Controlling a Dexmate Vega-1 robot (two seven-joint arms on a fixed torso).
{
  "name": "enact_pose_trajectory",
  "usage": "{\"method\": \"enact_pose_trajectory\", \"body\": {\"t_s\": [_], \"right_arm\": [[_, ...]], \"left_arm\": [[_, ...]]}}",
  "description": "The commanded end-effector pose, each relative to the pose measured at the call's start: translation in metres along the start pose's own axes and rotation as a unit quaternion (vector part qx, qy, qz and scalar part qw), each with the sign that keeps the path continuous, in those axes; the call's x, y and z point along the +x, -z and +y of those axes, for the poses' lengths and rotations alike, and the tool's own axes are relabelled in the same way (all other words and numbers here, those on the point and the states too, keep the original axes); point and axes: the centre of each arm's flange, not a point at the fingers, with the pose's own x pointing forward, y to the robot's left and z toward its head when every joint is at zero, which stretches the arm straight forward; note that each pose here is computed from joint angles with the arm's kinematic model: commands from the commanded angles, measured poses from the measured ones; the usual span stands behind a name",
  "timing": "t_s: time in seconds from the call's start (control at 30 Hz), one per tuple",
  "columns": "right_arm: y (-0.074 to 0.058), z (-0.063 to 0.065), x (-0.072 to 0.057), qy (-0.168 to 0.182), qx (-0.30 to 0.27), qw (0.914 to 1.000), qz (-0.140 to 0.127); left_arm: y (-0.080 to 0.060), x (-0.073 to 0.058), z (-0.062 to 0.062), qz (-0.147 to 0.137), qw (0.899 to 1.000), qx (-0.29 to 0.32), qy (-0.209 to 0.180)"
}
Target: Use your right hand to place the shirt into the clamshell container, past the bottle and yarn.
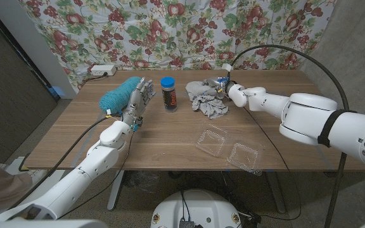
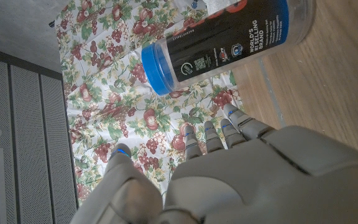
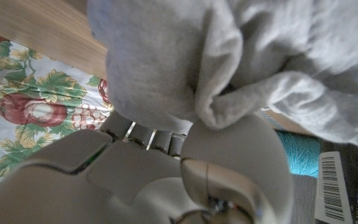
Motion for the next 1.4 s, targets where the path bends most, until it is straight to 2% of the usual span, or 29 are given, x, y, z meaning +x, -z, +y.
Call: {"method": "enact_pose_trajectory", "body": {"t_s": [0.03, 0.73, 1.23, 1.4], "right_arm": [[-0.002, 0.0, -0.004, 0.019, 0.009, 0.9996, -0.018], [-0.002, -0.004, -0.009, 0.042, 0.03, 0.9982, -0.031], [0.002, -0.01, -0.016, 0.066, 0.035, 0.996, -0.051], [0.006, -0.016, -0.02, 0.08, 0.039, 0.9945, -0.055]], "left_arm": [[0.002, -0.005, -0.001, 0.001, 1.0, -0.002, -0.002], [0.0, -0.007, 0.0, 0.0, 1.0, 0.0, -0.001], [0.0, 0.0, 0.0, -0.004, 1.0, -0.001, 0.005], [-0.001, 0.0, 0.0, -0.003, 1.0, 0.0, 0.005]]}}
